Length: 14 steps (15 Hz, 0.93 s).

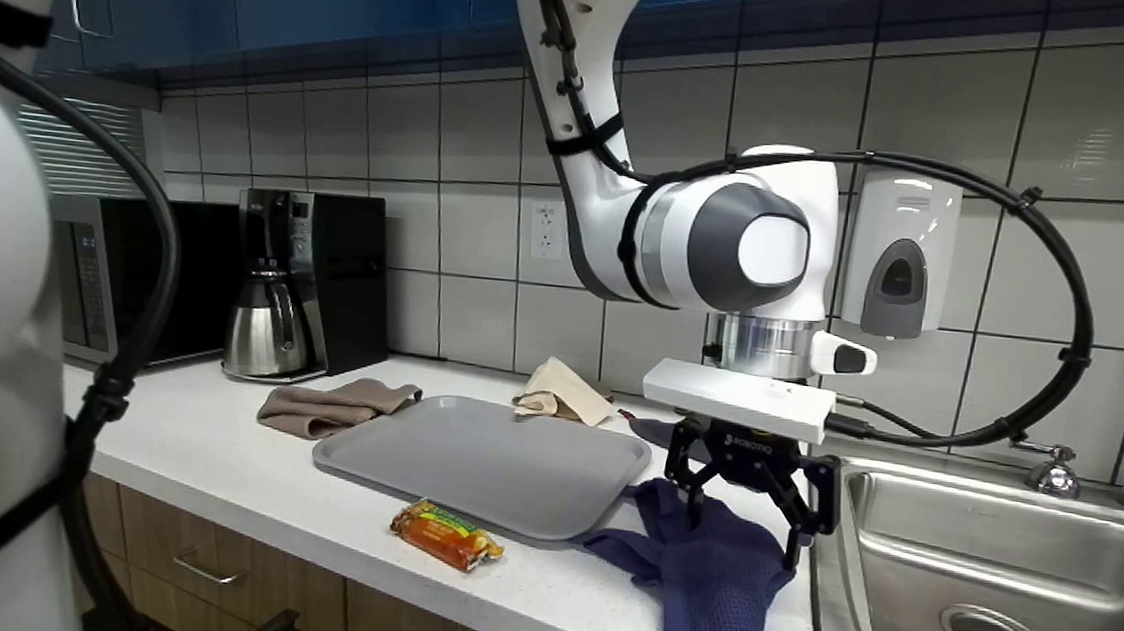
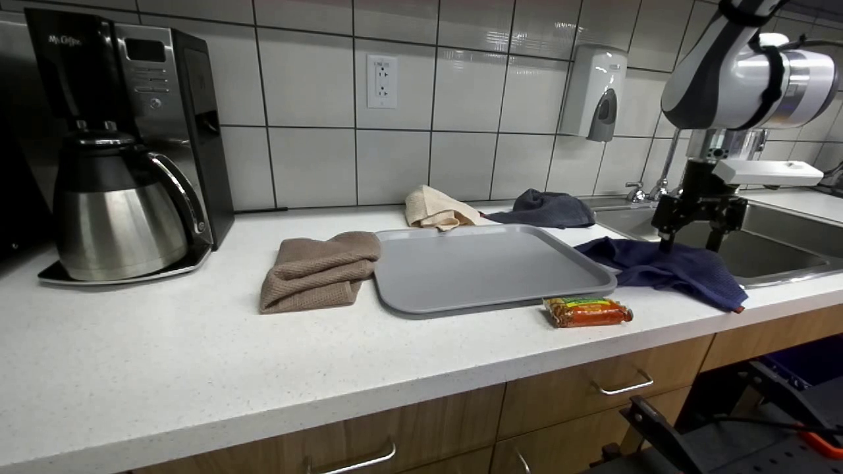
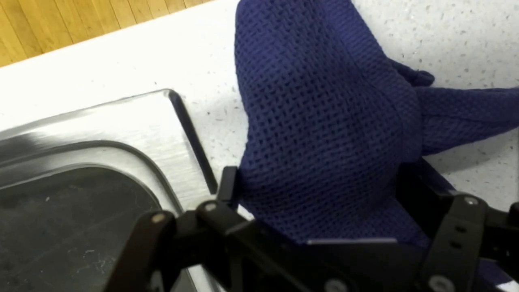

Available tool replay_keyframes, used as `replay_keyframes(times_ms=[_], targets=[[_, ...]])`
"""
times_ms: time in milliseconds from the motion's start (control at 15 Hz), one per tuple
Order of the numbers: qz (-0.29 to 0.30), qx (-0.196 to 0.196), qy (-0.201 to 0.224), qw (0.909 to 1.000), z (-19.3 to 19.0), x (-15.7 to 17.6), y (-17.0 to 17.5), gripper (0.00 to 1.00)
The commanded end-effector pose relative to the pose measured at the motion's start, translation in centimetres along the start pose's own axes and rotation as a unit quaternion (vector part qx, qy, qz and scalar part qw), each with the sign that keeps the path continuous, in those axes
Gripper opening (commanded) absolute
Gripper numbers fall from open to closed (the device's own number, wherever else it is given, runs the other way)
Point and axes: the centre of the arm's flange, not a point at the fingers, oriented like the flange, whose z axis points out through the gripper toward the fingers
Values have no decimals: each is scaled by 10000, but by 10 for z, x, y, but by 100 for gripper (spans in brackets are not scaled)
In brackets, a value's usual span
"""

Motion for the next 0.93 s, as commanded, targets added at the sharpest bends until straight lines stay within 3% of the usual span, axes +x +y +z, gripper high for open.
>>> replay_keyframes(times_ms=[0,733,800,867], targets=[[-44,-20,-7,10000,12,19,5,100],[-202,-32,-227,9995,34,28,-9,100],[-225,-30,-196,9996,32,27,-10,75],[-234,-30,-184,9996,31,27,-11,72]])
